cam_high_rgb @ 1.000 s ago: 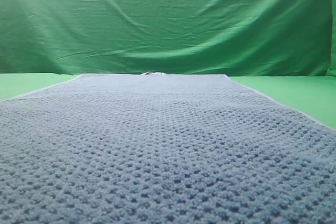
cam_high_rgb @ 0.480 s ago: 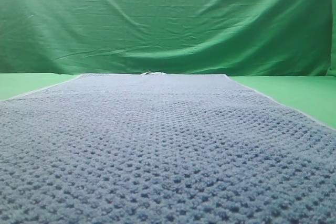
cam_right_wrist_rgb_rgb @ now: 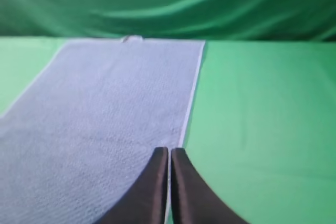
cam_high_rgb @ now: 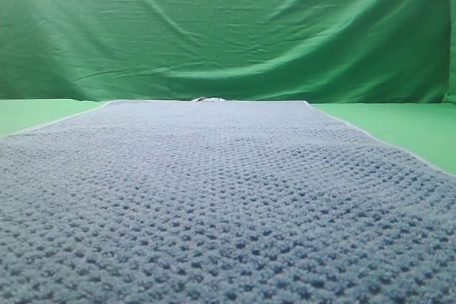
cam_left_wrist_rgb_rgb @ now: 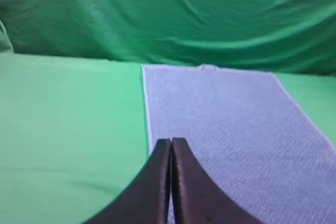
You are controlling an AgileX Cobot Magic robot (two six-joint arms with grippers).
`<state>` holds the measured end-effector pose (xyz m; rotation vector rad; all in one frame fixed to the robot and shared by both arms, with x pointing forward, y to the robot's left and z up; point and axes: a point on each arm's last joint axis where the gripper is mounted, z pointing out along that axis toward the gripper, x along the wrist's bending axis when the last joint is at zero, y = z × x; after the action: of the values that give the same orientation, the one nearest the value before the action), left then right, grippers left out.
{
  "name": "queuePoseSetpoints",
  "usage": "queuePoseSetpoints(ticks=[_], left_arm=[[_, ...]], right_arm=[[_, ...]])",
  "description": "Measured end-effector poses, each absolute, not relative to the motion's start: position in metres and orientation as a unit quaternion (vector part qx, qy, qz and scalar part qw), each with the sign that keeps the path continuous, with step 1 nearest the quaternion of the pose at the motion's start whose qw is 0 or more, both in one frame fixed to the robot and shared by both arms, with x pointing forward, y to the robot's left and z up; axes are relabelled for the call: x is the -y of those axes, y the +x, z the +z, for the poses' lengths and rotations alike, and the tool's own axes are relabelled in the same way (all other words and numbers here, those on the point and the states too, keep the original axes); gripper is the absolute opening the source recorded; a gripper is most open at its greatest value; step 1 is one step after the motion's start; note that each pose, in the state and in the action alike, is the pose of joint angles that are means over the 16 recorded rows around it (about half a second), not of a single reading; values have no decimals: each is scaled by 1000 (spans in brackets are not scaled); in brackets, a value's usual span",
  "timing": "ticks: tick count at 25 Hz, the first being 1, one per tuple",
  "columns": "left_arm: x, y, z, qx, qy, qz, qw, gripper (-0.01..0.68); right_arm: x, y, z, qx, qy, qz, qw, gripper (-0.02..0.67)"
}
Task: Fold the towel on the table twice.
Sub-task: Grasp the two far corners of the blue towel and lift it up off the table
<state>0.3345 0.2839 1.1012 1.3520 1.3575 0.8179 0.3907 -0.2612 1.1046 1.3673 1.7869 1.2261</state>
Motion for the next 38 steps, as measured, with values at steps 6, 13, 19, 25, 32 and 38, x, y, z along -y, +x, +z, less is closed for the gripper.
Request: queuePoseSetpoints(ticks=[6,13,19,25,32,38], left_arm=[[-272,378,1100,-589,629,263,434,0],[-256,440,1087,-615,679,185,356,0],[-245,499,1065,-632,700,141,302,0],[-237,552,1036,-638,716,117,259,0],[-231,596,1004,-635,732,105,223,107],[-230,614,989,-642,731,102,208,345]], right_arm=[[244,441,1096,-739,509,389,210,0],[216,491,1075,-789,498,324,157,0],[194,528,1054,-809,509,265,125,0],[178,560,1029,-816,527,210,110,3],[168,588,999,-817,537,180,106,142],[163,601,983,-816,536,185,108,381]])
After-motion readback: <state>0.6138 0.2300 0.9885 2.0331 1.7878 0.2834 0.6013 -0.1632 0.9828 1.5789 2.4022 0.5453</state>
